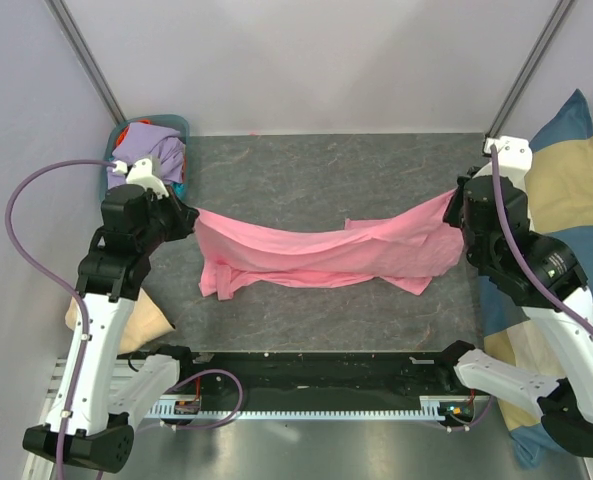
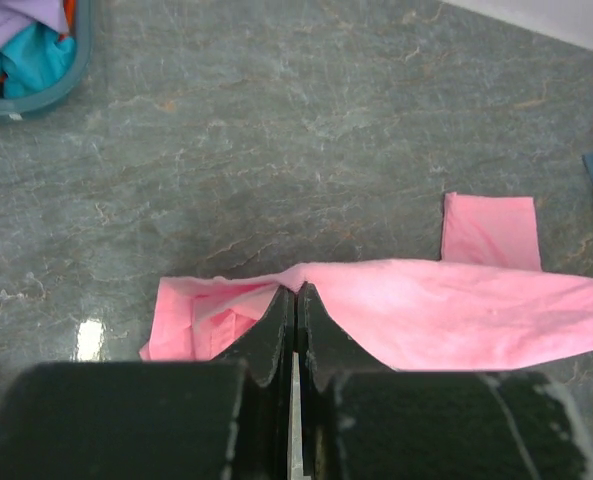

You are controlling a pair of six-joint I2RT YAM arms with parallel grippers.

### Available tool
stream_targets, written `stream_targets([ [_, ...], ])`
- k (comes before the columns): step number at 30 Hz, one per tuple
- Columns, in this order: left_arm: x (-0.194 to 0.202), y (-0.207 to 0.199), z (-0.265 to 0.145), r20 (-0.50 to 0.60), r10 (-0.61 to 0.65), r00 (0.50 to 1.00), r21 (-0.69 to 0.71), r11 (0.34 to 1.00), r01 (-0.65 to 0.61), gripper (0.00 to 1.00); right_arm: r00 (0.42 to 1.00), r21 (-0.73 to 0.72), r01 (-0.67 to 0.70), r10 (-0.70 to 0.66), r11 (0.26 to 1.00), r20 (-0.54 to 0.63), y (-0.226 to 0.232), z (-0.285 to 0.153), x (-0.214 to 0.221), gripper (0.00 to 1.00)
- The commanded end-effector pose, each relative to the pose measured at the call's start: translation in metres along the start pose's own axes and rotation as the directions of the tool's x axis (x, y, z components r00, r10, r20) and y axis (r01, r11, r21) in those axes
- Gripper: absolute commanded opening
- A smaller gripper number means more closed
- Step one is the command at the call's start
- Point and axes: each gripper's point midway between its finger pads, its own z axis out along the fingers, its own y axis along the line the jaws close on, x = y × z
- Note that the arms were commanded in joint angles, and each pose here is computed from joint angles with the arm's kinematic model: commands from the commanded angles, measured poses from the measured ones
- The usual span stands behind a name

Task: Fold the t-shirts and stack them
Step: Flatten the tshirt out

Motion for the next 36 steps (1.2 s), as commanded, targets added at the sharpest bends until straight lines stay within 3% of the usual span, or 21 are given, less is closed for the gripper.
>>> stream_targets([
  [1,-0.069,-0.02,-0.019,0.214,0.036,0.976,0.04,0.998,-0.045,0.02,0.986,0.035,-0.055,0.049,0.998,0.159,-0.001,-0.003,-0.058,0.0],
  [3,-0.102,-0.026,-0.024,0.307,0.033,0.951,0.031,0.998,-0.045,0.02,0.976,0.071,-0.058,0.041,0.996,0.216,0.002,0.002,-0.08,0.0],
  [9,-0.178,-0.041,-0.022,0.415,0.056,0.908,-0.006,0.998,-0.059,0.02,0.931,0.127,-0.1,0.048,0.987,0.362,0.009,0.002,-0.149,0.0],
  [12,-0.201,-0.046,-0.025,0.453,0.078,0.888,-0.023,0.997,-0.076,0.02,0.908,0.147,-0.12,0.049,0.982,0.416,0.004,-0.008,-0.178,0.0],
  [17,-0.212,-0.047,-0.031,0.477,0.088,0.874,-0.033,0.996,-0.082,0.02,0.902,0.167,-0.115,0.033,0.979,0.429,-0.002,-0.013,-0.183,0.0],
  [24,-0.174,-0.048,-0.049,0.41,0.056,0.91,0.029,0.997,-0.074,0.02,0.935,0.102,-0.091,0.05,0.991,0.35,-0.006,-0.018,-0.148,0.0],
  [30,-0.079,-0.046,-0.061,0.236,0.019,0.972,0.149,0.987,-0.056,0.02,0.991,-0.083,-0.018,0.028,0.996,0.127,0.009,-0.021,-0.067,0.0],
  [33,-0.053,-0.039,-0.075,0.202,-0.01,0.979,0.14,0.99,-0.019,0.02,0.993,-0.122,-0.039,0.052,0.992,0.104,-0.002,-0.039,-0.06,0.0],
  [36,-0.053,-0.045,-0.098,0.229,-0.057,0.972,0.178,0.984,0.016,0.02,0.986,-0.16,-0.078,0.1,0.984,0.137,-0.017,-0.069,-0.083,0.0],
])
